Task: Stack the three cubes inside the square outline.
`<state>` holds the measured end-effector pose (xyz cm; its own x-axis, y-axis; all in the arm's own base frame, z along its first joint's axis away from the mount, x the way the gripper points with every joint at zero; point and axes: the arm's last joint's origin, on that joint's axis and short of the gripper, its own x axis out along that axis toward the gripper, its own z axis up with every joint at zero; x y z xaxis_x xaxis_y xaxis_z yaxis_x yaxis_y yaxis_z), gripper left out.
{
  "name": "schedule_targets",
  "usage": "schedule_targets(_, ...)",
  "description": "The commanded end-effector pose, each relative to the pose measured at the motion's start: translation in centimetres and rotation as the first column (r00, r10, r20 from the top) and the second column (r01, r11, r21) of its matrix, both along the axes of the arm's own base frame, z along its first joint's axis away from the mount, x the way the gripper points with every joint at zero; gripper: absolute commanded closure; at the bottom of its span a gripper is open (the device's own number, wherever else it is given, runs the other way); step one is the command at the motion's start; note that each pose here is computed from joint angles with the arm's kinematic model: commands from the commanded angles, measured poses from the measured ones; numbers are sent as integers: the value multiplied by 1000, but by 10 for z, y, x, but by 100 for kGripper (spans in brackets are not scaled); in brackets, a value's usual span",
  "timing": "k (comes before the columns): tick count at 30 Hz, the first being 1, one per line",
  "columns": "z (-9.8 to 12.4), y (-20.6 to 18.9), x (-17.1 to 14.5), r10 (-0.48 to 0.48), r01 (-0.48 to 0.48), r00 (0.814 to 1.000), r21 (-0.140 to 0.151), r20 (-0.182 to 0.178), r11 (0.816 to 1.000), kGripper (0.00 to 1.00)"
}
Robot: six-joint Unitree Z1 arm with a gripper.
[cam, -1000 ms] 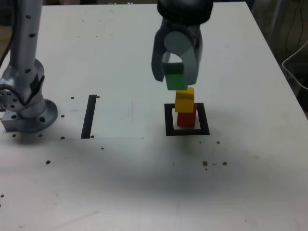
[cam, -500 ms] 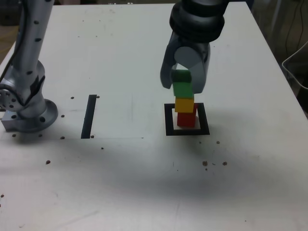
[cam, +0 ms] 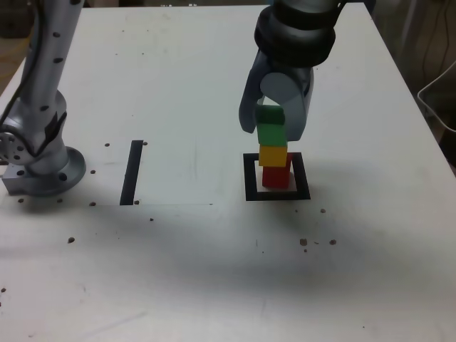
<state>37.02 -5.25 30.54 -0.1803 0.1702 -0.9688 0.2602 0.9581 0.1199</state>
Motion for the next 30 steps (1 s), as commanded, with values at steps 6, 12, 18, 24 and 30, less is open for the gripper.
schedule_targets(6,0,0,-2,-14,14,1000,13,-25,1000,72)
schedule_targets(12,0,1,-2,-23,23,999,6,-33,1000,55)
schedule_targets(18,-1,1,-2,-26,26,999,-4,-41,1000,31)
schedule_targets(24,-3,4,-2,-18,17,998,-9,-54,1000,9)
schedule_targets(30,-3,5,-3,-13,13,998,-5,-55,1000,1)
